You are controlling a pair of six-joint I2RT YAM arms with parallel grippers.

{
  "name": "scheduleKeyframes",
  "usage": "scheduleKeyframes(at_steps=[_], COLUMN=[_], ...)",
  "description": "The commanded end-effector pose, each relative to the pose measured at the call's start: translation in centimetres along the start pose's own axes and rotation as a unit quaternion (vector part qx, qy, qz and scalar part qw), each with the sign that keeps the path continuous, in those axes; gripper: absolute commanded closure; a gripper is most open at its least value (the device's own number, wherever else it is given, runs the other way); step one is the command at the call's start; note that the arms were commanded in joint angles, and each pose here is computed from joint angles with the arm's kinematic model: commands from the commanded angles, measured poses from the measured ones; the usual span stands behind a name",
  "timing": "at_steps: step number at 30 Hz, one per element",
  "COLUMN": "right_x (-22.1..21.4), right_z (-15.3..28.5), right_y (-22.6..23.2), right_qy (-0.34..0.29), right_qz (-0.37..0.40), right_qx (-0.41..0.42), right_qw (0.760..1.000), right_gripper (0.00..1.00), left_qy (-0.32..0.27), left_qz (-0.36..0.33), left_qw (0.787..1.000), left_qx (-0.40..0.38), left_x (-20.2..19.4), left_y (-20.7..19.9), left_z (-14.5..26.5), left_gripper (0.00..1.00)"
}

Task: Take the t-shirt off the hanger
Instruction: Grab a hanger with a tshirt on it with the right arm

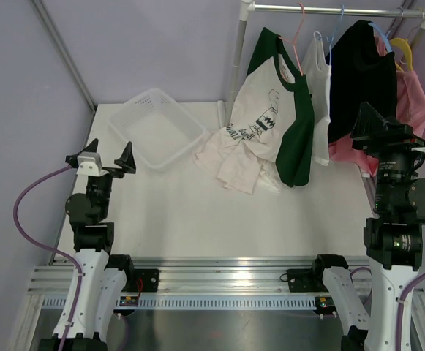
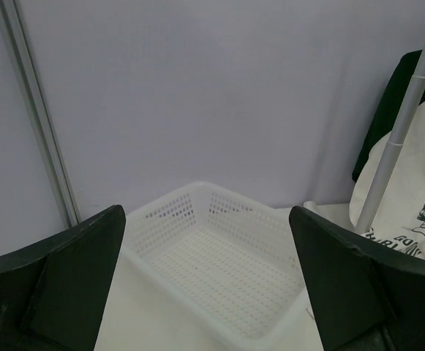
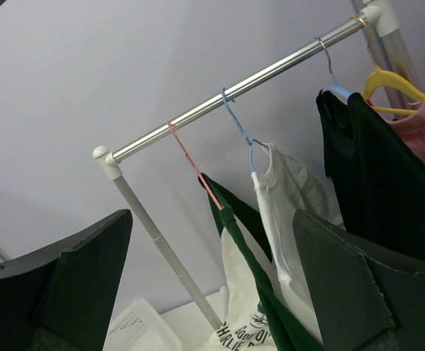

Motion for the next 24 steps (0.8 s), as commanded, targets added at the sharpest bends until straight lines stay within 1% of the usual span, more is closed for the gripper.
scheduleKeyframes(at_steps=[1, 3, 6, 11, 13, 16, 19, 20, 22, 24], right_x=[0.8, 0.4, 0.1, -2.1, -3.6, -5.2, -6.8, -7.8, -7.8, -8.3], right_z=[0.0, -0.4, -1.4, -3.6, -5.1, -7.5, -9.7, -10.7, -11.4, -12.3], right_y=[1.9, 1.9, 1.8, 2.7, 2.8, 3.2, 3.7, 3.3, 3.9, 3.8], right_qy=[-0.004, 0.002, 0.01, 0.061, 0.095, 0.121, 0.156, 0.172, 0.176, 0.178], right_qz=[0.021, 0.026, 0.035, 0.041, 0.038, 0.036, 0.037, 0.036, 0.035, 0.032], right_qx=[0.061, 0.066, 0.064, 0.113, 0.126, 0.16, 0.19, 0.193, 0.209, 0.208], right_qw=[0.998, 0.997, 0.997, 0.991, 0.987, 0.979, 0.969, 0.965, 0.961, 0.961], right_gripper=[0.0, 0.0, 0.0, 0.01, 0.0, 0.0, 0.01, 0.01, 0.01, 0.0], left_qy=[-0.043, -0.026, -0.02, -0.018, -0.016, -0.015, -0.007, -0.006, -0.008, -0.012], left_qz=[-0.051, -0.046, -0.042, -0.042, -0.041, -0.035, -0.025, -0.01, 0.003, 0.028], left_qw=[0.998, 0.998, 0.999, 0.998, 0.998, 0.998, 0.999, 1.0, 1.0, 1.0], left_qx=[-0.022, -0.021, -0.026, -0.044, -0.047, -0.044, -0.017, -0.014, -0.009, 0.009], left_x=[2.1, 1.9, 2.1, 2.3, 2.5, 2.9, 3.3, 3.7, 4.0, 4.4], left_y=[-0.1, -0.1, -0.2, -0.7, -0.7, -0.7, -0.1, 0.0, 0.0, 0.2], left_z=[-0.3, -0.4, -0.4, -0.4, -0.4, -0.4, -0.5, -0.6, -0.6, -0.7], left_gripper=[0.01, 0.01, 0.01, 0.01, 0.01, 0.01, 0.01, 0.01, 0.01, 0.01])
Point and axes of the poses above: each gripper's point midway between its finger pads, its own z axis back along the fingers, its own y axis along the line the jaws close on, x = y × z, the point moved 5 cm from there along z, back along the fingers, and after that the axes turned 4 degrees about -z, right-handed, at the moved point
